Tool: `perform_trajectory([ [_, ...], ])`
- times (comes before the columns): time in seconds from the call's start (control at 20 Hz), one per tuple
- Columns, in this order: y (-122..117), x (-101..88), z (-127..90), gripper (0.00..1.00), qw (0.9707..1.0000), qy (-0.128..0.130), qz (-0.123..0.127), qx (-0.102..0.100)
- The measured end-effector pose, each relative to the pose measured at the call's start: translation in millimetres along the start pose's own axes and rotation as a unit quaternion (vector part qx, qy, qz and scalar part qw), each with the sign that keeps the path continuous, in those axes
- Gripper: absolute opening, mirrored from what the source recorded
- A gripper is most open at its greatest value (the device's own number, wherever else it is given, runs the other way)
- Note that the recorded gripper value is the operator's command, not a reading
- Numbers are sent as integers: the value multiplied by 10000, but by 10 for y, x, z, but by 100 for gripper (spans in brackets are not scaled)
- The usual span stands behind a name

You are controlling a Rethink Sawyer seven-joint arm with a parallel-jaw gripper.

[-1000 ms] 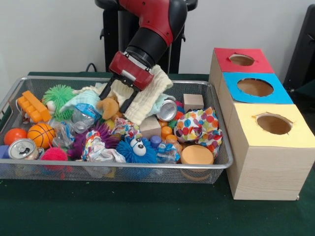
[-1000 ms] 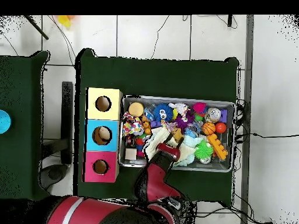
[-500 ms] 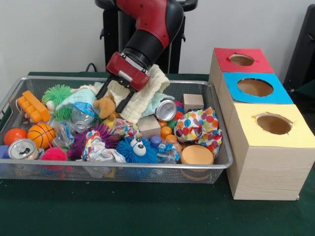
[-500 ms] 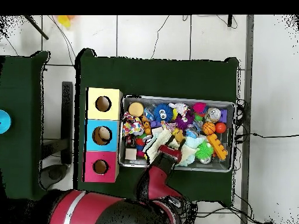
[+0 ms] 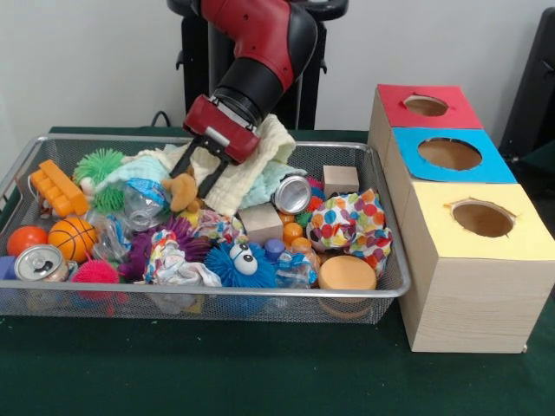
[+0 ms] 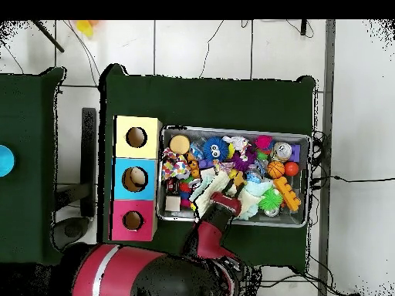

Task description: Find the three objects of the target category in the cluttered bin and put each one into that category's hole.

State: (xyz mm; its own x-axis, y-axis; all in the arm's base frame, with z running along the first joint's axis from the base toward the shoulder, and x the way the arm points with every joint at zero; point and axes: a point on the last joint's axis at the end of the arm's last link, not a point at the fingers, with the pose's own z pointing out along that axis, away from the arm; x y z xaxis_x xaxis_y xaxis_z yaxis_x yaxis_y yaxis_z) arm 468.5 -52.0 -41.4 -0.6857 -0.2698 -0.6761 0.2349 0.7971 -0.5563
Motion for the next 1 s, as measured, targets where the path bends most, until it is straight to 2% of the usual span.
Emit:
perform_trajectory([
  [0.6, -1, 29, 16, 0, 9999, -4, 85, 102],
  [1.0, 66, -68, -58, 0, 9999, -68, 75, 104],
])
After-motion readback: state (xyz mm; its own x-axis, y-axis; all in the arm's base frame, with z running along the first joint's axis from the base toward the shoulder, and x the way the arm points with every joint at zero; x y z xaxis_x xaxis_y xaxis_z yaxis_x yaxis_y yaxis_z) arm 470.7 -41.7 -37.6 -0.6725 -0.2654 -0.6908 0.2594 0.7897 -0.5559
